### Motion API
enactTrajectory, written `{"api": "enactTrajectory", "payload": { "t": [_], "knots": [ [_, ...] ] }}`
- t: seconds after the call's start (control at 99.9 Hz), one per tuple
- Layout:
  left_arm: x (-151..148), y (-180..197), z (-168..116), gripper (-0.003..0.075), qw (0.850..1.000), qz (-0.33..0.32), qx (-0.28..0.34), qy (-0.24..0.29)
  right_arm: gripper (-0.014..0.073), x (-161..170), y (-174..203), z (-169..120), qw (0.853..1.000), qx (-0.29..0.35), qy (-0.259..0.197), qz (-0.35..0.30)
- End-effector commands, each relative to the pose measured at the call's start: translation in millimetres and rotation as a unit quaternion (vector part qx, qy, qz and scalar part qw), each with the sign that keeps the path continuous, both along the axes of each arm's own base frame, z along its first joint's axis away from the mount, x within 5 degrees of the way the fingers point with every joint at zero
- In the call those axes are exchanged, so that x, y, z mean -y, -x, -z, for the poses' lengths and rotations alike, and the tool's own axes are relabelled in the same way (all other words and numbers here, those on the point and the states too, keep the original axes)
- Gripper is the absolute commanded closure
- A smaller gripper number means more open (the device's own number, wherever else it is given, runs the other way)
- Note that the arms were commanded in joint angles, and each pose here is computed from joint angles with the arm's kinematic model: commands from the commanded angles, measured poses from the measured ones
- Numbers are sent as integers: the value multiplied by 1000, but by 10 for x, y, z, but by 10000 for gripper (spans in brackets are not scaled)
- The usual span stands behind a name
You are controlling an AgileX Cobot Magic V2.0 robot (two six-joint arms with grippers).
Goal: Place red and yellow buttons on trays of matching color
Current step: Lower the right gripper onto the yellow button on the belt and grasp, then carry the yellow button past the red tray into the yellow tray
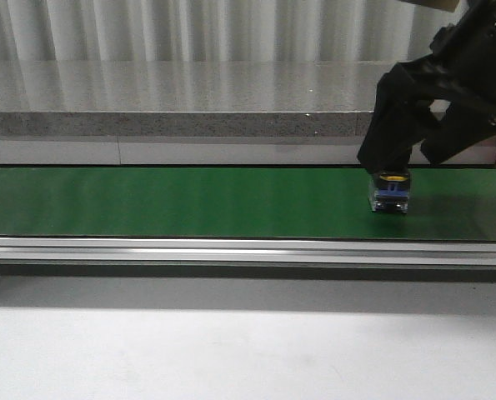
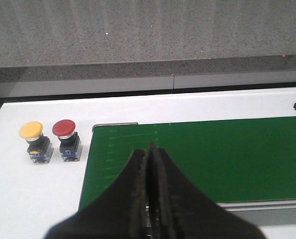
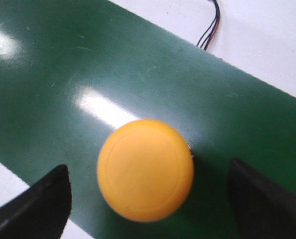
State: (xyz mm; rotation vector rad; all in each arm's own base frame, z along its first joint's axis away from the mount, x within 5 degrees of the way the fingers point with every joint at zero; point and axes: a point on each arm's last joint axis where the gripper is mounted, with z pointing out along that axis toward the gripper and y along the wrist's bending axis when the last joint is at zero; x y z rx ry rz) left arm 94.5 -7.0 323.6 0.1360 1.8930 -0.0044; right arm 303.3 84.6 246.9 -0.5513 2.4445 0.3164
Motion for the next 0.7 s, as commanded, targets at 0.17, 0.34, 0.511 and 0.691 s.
{"api": "enactTrajectory", "payload": {
  "t": [0.17, 0.34, 0.511, 0.691],
  "knots": [
    [9, -14, -147, 741, 999, 3, 48, 7, 352, 3, -74, -154, 999, 49, -12, 20],
    [9, -14, -147, 741, 999, 3, 48, 7, 445, 11, -71, -167, 998, 48, -19, 30],
    [9, -14, -147, 741, 999, 3, 48, 7, 445, 133, -9, -288, 996, 41, -39, 68],
    [9, -14, -147, 741, 999, 3, 48, 7, 445, 510, 187, -551, 987, 34, -50, 149]
  ]
}}
